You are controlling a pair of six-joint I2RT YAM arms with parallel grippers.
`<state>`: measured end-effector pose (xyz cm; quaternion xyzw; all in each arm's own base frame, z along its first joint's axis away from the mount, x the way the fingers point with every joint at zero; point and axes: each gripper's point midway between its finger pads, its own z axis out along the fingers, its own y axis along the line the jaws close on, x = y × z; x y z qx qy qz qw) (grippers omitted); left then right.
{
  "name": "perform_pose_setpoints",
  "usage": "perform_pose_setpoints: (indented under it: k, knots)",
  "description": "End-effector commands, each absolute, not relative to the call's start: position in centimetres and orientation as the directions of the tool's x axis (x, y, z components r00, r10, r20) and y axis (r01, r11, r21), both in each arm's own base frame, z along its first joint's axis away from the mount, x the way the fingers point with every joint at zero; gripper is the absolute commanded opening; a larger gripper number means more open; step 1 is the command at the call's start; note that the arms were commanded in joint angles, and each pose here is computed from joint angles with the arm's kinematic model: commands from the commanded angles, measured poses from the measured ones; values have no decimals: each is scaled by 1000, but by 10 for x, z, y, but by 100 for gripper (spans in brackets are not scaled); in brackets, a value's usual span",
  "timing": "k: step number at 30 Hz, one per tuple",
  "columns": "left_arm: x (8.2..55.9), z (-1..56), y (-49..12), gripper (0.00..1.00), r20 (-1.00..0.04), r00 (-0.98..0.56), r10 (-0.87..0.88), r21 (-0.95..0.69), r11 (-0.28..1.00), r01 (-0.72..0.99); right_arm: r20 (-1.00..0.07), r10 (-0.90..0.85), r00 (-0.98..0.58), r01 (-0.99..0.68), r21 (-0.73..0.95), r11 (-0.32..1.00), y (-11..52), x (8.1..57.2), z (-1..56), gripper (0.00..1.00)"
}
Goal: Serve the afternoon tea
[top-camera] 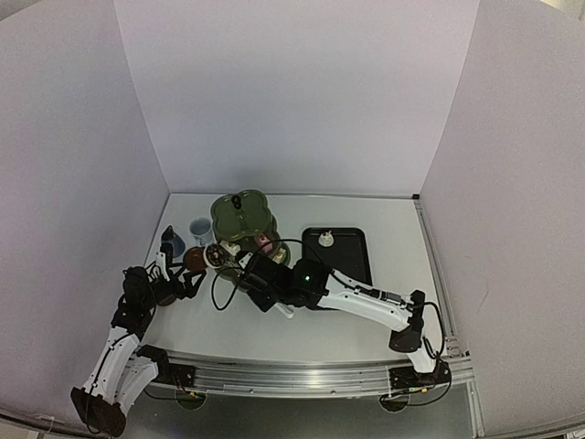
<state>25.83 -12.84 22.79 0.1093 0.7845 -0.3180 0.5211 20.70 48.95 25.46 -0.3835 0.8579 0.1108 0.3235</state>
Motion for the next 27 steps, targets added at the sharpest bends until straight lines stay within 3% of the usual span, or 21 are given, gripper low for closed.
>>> perform_pose_setpoints:
  k: [1,8,27]
  knots:
    - [259,231,-123,96,-902,-409,-142,-349,797,492,-643,-618,-452,-700,-174,692,469,216,255,0]
    - [261,227,-122,96,-901,-410,-141,-346,805,483,-587,-701,-404,-686,-313,657,457,227,239,0]
    - [262,231,-117,96,-917,-380,-120,-306,823,478,-580,-721,-379,-675,-360,644,466,264,235,0]
